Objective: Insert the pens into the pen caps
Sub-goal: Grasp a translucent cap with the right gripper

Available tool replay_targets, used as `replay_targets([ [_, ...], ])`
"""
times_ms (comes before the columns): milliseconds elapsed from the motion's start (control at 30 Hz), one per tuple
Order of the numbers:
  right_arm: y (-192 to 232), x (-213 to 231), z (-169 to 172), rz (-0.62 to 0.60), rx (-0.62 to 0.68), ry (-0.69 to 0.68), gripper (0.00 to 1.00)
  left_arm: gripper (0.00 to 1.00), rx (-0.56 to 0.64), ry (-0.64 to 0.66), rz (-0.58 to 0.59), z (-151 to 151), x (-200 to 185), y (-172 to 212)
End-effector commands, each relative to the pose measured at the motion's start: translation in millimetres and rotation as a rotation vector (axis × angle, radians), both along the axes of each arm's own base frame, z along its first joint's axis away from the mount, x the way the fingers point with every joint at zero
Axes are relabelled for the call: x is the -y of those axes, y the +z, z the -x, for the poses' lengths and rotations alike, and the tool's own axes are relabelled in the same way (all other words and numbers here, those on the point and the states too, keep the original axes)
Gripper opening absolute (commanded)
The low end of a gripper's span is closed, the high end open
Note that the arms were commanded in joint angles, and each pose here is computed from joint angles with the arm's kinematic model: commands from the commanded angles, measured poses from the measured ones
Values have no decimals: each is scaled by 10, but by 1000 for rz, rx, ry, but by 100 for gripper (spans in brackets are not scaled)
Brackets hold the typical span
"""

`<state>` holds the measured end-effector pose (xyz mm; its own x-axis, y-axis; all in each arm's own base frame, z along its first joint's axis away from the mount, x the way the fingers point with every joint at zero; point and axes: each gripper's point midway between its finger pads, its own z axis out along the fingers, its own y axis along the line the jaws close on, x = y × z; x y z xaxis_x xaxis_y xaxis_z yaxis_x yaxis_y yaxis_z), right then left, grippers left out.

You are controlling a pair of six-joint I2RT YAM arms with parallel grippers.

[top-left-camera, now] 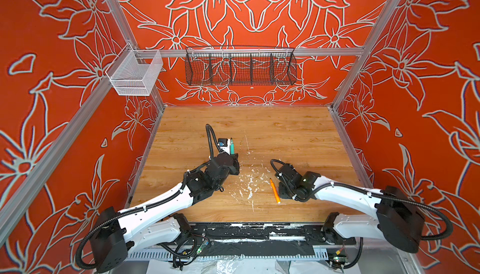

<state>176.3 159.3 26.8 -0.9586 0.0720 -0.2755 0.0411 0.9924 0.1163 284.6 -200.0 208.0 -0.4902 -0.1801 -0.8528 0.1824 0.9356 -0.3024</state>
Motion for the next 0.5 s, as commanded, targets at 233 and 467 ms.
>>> replay_targets([
  [233, -144, 127, 115, 87, -26, -13, 30, 0, 7, 11, 11, -16, -3, 40],
  [467, -181, 224, 84, 146, -10, -22, 30, 0, 8, 10, 13, -13, -4, 43],
])
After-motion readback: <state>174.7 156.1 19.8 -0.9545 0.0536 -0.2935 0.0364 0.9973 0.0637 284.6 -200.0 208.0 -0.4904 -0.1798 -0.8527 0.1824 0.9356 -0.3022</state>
